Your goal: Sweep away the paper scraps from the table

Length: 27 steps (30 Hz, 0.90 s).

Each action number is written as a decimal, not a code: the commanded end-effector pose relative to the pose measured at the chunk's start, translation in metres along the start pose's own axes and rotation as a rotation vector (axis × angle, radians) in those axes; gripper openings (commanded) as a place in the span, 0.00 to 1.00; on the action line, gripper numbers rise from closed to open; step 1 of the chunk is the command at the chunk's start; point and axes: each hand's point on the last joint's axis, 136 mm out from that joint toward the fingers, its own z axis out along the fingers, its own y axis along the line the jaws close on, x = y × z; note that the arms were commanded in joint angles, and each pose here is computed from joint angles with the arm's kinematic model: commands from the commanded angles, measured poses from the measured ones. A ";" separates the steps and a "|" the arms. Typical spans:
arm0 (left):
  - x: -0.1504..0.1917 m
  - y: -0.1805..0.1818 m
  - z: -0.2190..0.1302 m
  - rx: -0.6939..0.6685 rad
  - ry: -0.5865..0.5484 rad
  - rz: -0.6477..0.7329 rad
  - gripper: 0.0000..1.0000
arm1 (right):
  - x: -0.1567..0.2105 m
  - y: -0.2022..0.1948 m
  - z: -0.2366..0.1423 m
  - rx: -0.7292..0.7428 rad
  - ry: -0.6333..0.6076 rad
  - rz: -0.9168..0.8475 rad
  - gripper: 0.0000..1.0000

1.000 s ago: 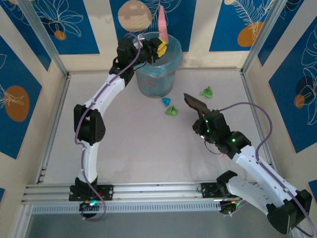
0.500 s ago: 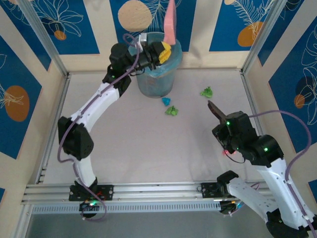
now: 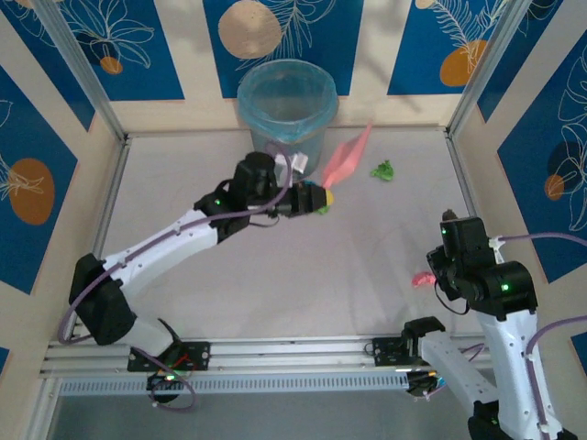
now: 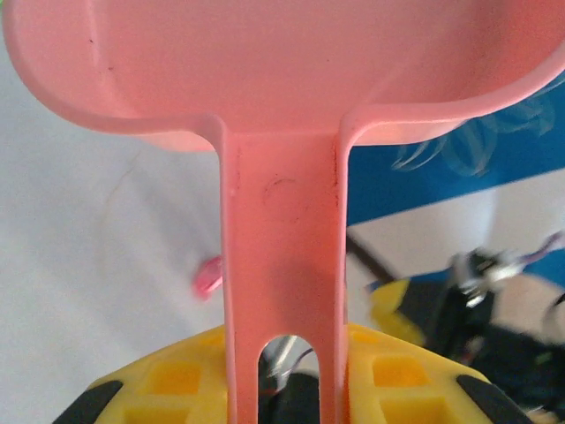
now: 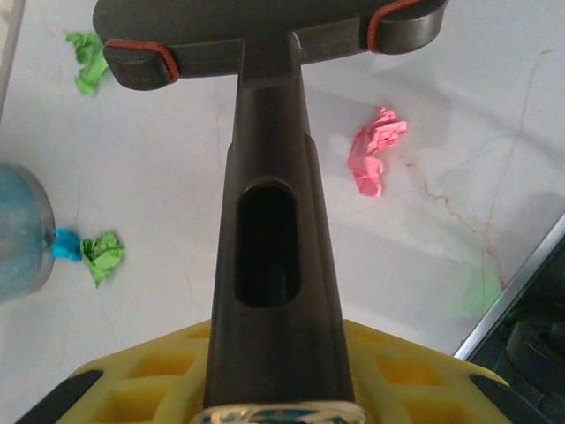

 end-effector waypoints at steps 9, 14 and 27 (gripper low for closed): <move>0.143 0.114 0.009 -0.499 0.343 0.346 0.00 | 0.007 0.009 0.045 0.025 0.147 0.125 0.00; 0.177 0.146 0.021 -0.557 0.453 0.446 0.00 | -0.001 0.004 0.063 0.070 0.175 0.217 0.00; 0.217 0.187 0.033 -0.691 0.629 0.776 0.00 | 0.027 -0.011 0.071 0.156 0.300 0.361 0.00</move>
